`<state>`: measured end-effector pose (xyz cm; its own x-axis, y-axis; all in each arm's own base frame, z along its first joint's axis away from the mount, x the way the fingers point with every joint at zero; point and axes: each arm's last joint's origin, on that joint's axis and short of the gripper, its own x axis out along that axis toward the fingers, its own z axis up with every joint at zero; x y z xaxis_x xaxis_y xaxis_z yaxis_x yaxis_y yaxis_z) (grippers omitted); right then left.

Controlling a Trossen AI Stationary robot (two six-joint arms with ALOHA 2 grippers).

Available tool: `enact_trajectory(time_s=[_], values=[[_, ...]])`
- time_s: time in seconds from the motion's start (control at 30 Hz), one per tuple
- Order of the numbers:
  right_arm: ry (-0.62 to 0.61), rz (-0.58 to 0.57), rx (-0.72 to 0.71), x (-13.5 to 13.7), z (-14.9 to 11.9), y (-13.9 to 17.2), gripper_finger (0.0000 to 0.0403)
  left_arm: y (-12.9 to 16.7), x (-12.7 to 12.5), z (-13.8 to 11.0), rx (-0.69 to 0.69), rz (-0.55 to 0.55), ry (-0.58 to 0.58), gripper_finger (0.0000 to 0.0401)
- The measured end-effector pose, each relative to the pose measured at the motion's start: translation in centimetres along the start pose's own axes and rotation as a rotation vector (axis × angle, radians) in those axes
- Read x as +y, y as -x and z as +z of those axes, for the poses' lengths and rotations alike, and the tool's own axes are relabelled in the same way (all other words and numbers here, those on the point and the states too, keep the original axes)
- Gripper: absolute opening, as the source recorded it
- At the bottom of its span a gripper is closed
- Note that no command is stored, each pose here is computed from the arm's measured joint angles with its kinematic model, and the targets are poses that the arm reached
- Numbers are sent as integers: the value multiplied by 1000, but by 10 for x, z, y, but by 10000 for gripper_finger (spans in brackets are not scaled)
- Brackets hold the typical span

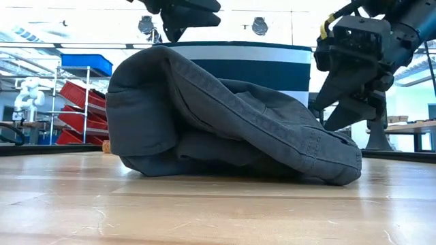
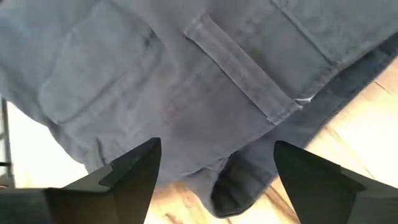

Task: Sort clothes
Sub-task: Put the gray short into the blue bin

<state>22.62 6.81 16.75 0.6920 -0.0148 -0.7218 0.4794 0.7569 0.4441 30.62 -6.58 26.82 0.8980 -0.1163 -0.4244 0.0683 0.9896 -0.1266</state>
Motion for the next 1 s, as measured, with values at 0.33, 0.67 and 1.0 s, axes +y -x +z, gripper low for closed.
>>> enact_trajectory(time_s=[0.33,0.67,1.0], values=[[23,81,18,1,2,-38,311,0,0,0,2,0,-1,123],[37,120,49,2,1,-44,59,0,0,0,3,0,-1,123],[128,238,36,41,44,27,5,0,0,-1,9,3,-2,123]])
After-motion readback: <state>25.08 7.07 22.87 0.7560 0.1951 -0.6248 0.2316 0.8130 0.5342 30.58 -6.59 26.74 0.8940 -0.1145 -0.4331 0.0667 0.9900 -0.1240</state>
